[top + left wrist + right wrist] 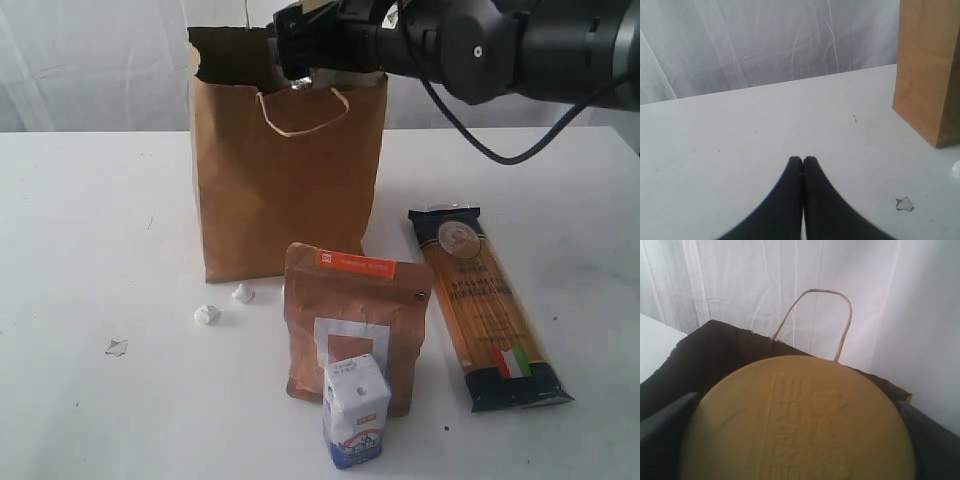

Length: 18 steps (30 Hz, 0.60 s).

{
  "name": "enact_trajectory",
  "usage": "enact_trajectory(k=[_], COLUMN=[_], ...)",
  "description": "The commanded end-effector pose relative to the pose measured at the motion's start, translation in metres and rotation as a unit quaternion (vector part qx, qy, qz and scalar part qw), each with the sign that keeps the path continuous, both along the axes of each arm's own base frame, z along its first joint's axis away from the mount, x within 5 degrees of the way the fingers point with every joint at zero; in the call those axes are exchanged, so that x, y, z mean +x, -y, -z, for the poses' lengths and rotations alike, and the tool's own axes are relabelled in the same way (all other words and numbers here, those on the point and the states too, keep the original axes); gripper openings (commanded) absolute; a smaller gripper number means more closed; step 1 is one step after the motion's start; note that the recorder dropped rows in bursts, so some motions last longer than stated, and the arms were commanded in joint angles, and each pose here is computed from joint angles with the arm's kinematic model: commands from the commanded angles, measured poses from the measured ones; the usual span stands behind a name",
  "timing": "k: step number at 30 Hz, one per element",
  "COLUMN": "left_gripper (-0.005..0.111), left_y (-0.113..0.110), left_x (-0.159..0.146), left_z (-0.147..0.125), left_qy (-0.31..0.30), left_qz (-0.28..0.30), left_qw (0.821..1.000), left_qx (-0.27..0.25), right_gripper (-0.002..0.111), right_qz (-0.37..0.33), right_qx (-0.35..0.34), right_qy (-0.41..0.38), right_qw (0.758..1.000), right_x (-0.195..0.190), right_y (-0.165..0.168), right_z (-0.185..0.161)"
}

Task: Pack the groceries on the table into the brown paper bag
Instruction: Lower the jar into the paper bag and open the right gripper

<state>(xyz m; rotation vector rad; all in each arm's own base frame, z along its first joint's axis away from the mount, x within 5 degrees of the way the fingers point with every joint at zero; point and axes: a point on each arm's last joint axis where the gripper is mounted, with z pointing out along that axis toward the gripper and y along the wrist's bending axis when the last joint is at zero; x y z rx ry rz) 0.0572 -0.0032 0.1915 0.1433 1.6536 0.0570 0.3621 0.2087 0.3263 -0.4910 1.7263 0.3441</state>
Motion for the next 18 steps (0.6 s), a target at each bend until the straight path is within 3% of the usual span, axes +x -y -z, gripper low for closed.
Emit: enact_trajectory(k=[1, 14, 18], left_gripper=[0.000, 0.000, 0.000], left_y=[0.000, 0.000, 0.000], left_x=[0.000, 0.000, 0.000], left_z=[0.000, 0.000, 0.000], left_qy=[0.005, 0.005, 0.005], left_qz=[-0.001, -0.001, -0.001], left_qw=[1.000, 1.000, 1.000], left_qx=[-0.007, -0.007, -0.007], right_gripper=[0.082, 0.087, 0.090], right_qz=[-0.001, -0.013, -0.005], right_qx=[0.010, -0.046, -0.011], right_qy=[0.048, 0.056, 0.059], right_qw=[0.999, 0.997, 0.998], right_x=[-0.002, -0.001, -0.001], right_y=[0.001, -0.001, 0.000], right_z=[-0.018, -0.011, -0.022])
